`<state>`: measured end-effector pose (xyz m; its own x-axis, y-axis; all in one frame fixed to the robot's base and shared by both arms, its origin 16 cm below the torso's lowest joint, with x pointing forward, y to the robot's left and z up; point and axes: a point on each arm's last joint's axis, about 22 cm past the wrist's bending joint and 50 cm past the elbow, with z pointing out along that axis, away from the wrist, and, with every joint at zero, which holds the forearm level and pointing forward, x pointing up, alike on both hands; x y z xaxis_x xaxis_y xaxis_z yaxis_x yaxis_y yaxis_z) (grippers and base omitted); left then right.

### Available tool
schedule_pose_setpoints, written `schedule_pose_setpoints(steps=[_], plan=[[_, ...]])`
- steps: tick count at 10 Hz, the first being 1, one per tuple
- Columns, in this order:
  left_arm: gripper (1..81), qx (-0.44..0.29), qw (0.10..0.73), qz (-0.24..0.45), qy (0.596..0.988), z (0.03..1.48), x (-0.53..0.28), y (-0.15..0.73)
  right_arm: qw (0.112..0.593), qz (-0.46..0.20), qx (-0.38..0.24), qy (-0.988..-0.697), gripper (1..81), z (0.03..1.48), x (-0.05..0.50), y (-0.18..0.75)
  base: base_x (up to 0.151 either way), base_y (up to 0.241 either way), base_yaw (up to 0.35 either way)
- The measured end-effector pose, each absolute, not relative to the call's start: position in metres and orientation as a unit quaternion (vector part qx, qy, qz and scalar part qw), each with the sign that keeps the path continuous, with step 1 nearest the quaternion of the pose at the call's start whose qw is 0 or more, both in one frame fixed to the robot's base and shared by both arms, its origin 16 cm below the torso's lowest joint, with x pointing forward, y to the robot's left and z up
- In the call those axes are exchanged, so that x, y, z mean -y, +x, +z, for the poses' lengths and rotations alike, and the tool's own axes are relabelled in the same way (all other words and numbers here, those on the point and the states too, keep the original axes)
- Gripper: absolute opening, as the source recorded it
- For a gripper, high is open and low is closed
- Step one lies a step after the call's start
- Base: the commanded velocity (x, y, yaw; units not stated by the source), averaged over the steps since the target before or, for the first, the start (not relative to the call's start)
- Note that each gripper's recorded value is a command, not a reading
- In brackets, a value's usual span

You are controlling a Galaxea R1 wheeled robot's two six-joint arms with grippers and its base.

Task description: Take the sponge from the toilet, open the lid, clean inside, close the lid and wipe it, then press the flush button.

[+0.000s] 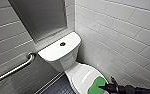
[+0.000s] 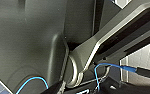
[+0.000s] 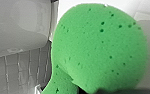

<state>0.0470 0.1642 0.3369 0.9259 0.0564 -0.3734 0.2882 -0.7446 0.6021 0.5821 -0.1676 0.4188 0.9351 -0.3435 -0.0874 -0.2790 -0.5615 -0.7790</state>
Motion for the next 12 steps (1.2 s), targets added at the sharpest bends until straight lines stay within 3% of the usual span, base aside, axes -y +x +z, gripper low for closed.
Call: schedule_pose_setpoints(steps=[9, 12], plan=[[81.1, -0.092, 0.337, -0.167, 0.922, 0.328, -0.165, 0.045, 0.412, -0.029, -0.093, -0.906, 1.0, 0.394, 0.066, 0.694, 0.000, 0.000, 0.000], [81.1, -0.092, 0.337, -0.167, 0.922, 0.328, -0.165, 0.045, 0.387, -0.052, -0.087, -0.917, 1.0, 0.387, 0.072, 0.723, 0.000, 0.000, 0.000]])
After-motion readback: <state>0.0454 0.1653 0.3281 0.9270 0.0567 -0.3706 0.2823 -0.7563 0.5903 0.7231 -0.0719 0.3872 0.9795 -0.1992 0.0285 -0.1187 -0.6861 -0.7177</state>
